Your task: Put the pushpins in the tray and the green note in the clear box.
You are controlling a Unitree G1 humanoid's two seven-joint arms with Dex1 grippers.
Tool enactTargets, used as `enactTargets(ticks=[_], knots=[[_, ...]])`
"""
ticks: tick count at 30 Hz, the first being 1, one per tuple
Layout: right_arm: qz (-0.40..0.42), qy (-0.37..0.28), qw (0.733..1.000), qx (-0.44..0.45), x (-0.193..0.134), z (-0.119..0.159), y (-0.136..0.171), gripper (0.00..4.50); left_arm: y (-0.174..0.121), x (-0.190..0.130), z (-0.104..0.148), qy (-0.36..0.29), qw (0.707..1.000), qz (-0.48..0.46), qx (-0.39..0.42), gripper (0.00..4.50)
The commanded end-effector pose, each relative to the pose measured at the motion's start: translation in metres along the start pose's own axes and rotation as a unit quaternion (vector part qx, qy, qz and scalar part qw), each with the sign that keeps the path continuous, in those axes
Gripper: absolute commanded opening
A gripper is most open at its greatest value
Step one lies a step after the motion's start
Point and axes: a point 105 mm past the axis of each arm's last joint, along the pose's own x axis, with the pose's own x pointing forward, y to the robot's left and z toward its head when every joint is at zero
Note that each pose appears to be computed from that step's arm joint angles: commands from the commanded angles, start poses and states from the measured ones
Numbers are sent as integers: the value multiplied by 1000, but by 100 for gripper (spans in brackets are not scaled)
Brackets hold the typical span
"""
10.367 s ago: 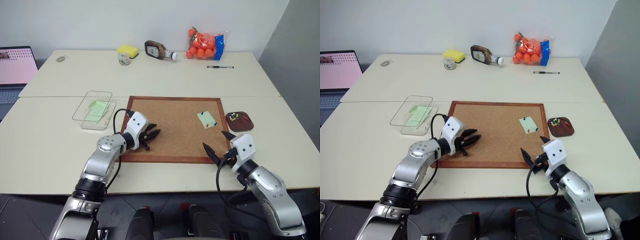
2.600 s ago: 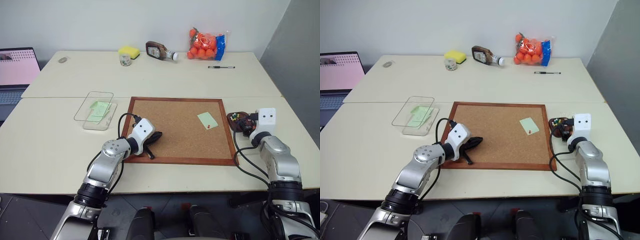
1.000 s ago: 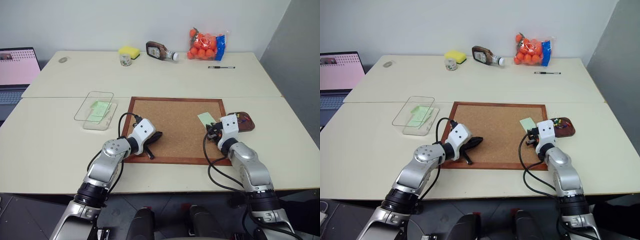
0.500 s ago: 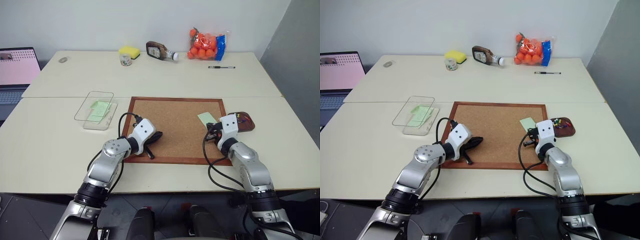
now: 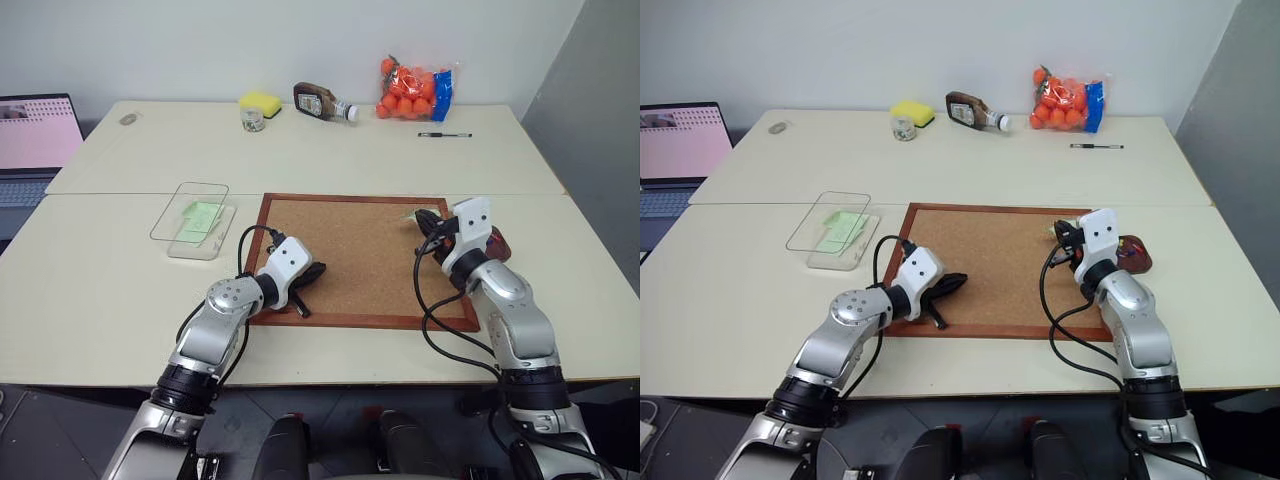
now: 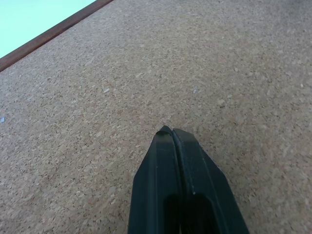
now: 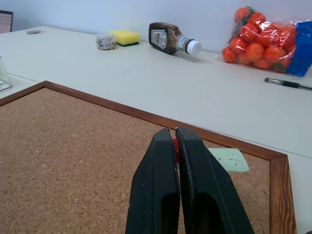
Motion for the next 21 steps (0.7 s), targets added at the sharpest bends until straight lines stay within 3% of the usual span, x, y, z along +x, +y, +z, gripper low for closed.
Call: enactTargets(ticks=[1,4,9,13,18,21], knots=[[20,-30,999,-13,-2,20,7,0,19,-2,23,-37,999,19,-22,43],[23,-29,999,-4,-2,20,8,0,20,-3,42,-72,997,-1,-5,97],[37,-25,999,12,-3,23,12,0,10,-6,72,-133,985,-65,89,196],[59,-18,998,15,-4,25,19,0,17,-1,91,-171,976,-58,126,262],[91,-8,995,31,-6,32,32,0,25,9,106,-203,967,-46,145,378],[101,-2,994,38,-5,36,38,0,22,17,109,-209,965,-63,144,390]])
